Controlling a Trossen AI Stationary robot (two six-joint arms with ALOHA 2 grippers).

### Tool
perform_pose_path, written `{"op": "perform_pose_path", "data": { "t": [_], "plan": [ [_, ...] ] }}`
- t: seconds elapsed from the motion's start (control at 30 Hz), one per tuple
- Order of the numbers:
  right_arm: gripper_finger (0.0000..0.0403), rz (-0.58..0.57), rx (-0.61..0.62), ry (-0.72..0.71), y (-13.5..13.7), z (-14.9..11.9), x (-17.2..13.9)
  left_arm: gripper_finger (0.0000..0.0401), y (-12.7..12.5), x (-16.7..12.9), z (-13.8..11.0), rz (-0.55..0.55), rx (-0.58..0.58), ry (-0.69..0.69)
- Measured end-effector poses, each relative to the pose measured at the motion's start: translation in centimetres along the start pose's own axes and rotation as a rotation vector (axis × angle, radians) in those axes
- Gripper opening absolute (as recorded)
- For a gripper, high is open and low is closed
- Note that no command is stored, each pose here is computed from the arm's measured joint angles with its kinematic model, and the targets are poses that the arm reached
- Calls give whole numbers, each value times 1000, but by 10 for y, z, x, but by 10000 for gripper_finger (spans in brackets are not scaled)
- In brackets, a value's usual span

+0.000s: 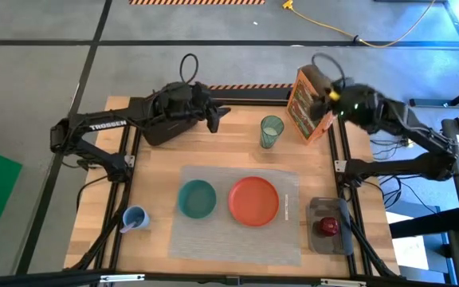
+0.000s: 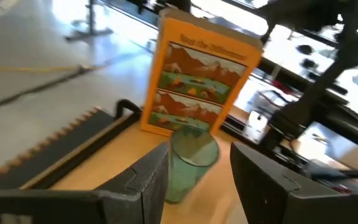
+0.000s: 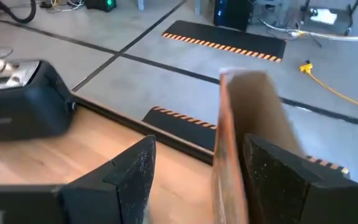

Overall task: Arrange a breakfast setting
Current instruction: Pour the cereals into the green bowl

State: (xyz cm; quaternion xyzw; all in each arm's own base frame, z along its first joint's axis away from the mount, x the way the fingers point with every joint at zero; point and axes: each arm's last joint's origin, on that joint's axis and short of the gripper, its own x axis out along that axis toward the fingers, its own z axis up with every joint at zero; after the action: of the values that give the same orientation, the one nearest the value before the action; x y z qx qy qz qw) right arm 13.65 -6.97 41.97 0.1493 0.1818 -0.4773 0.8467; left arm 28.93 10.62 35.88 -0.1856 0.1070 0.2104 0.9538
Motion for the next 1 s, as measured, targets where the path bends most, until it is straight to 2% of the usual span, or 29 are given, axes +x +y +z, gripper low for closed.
{"op": "perform_pose_path", "data": {
  "t": [0.1, 0.17, 0.3, 0.43, 0.57, 0.67, 1.0],
  "plan": [
    [231, -13, 28, 61, -8, 15, 6, 165, 8, 0, 2, -83, -27, 37],
    [231, -23, 37, 128, -12, 20, 13, 165, 12, 0, 2, -100, -12, 55],
    [231, -32, 66, 224, -18, 26, 23, 165, 19, 0, 2, -74, 54, 69],
    [231, -55, 92, 220, -21, 35, 25, 165, 24, 0, 3, -54, 88, 66],
    [231, -142, 89, 247, -34, 36, 31, 165, 27, 0, 4, -47, 123, 64],
    [231, -189, 78, 323, -46, 34, 41, 165, 29, -1, 4, -40, 130, 63],
    [231, -156, 72, 468, -69, 33, 70, 165, 32, -1, 4, -20, 127, 69]
  ]
}}
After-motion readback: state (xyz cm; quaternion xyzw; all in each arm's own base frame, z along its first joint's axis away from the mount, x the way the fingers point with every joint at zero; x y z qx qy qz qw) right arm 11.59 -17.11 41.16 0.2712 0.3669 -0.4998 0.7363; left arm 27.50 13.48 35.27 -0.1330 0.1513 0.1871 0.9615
